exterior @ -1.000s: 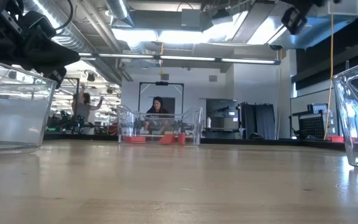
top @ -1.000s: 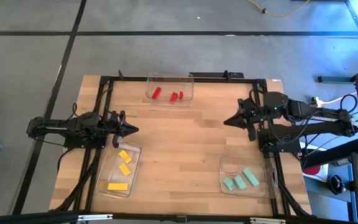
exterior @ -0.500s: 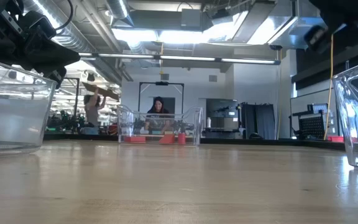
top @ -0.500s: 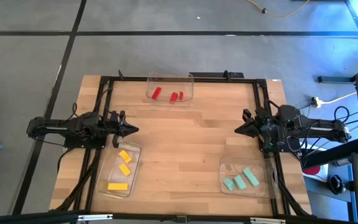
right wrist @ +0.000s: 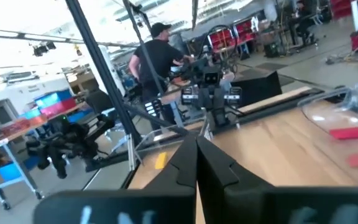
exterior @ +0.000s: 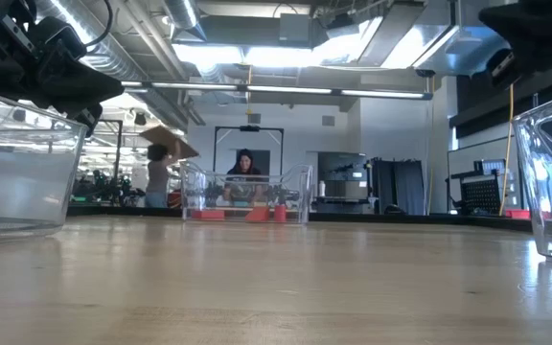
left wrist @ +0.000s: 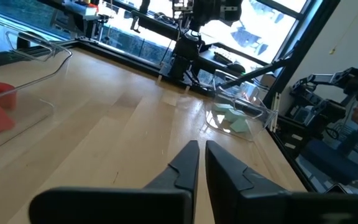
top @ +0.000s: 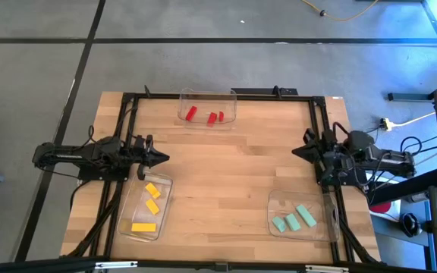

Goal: Sort & place blocks by color
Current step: Return to Home Position

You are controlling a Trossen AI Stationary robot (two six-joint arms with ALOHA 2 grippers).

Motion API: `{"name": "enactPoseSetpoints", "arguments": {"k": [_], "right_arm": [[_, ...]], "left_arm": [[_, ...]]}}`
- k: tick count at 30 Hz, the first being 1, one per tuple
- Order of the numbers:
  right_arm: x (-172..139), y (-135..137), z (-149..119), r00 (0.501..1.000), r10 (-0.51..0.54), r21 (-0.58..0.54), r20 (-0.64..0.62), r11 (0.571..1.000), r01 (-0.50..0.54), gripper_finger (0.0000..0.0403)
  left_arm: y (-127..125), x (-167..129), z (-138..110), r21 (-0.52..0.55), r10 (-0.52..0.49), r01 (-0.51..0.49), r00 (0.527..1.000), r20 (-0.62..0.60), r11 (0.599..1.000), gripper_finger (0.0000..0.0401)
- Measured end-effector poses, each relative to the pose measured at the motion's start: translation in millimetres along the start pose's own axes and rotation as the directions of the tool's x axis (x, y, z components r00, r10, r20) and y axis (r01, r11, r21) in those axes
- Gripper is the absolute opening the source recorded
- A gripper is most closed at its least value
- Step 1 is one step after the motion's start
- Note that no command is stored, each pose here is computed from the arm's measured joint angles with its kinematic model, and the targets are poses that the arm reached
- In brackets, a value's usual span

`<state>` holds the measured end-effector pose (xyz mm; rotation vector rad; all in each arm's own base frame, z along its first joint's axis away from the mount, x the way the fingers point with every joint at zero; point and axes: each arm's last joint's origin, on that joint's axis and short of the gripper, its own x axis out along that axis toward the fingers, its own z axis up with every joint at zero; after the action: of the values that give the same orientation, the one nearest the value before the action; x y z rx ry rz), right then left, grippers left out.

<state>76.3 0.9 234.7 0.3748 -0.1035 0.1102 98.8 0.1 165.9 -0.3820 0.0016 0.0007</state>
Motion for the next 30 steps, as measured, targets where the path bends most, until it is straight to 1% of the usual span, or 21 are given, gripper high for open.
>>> {"name": "enactPoseSetpoints", "arguments": {"k": [2,4,8,10,12,14,15,17,24,30], "right_arm": [[0.2,-1.7,-4.0,1.000,-0.002,0.011,-0.001,1.000,0.002,0.0000],[2.7,-4.3,-9.6,1.000,0.009,0.027,0.025,1.000,-0.010,0.0000],[9.6,-14.4,-30.2,0.997,0.002,0.039,0.074,0.999,-0.004,0.0000],[12.2,-21.7,-43.6,0.994,-0.038,0.039,0.107,0.999,0.034,0.0000],[12.9,-27.1,-51.8,0.990,-0.126,0.022,0.061,0.992,0.124,0.0000],[12.3,-31.4,-58.0,0.978,-0.209,-0.029,0.010,0.977,0.209,0.0000],[12.1,-32.8,-60.3,0.973,-0.230,-0.062,-0.003,0.971,0.230,0.0000],[12.4,-32.3,-59.5,0.975,-0.222,-0.123,0.003,0.968,0.221,0.0000],[12.8,-32.0,-61.2,0.980,-0.197,-0.197,-0.024,0.962,0.189,0.0005],[12.8,-32.0,-61.1,0.980,-0.196,-0.206,-0.023,0.960,0.188,0.0016]], "left_arm": [[0.0,0.0,0.1,0.000,0.000,0.000,1.000,0.001,1.000,0.0017],[0.2,0.0,0.1,0.000,0.006,-0.006,1.000,0.003,1.000,0.0013],[0.4,0.0,0.1,0.000,0.012,-0.012,1.000,0.005,1.000,0.0007],[0.4,0.0,0.0,0.000,0.013,-0.013,1.000,0.005,1.000,0.0004],[0.4,0.0,0.0,0.000,0.013,-0.013,1.000,0.004,1.000,0.0002],[0.4,0.0,0.1,0.000,0.014,-0.014,1.000,0.005,1.000,0.0001],[0.4,0.0,0.1,0.000,0.015,-0.015,1.000,0.005,1.000,0.0001],[0.5,0.0,0.0,0.000,0.015,-0.015,1.000,0.005,1.000,0.0003],[0.4,0.0,0.1,0.000,0.014,-0.014,1.000,0.005,1.000,0.0017],[0.4,0.0,0.1,0.000,0.014,-0.014,1.000,0.005,1.000,0.0025]]}}
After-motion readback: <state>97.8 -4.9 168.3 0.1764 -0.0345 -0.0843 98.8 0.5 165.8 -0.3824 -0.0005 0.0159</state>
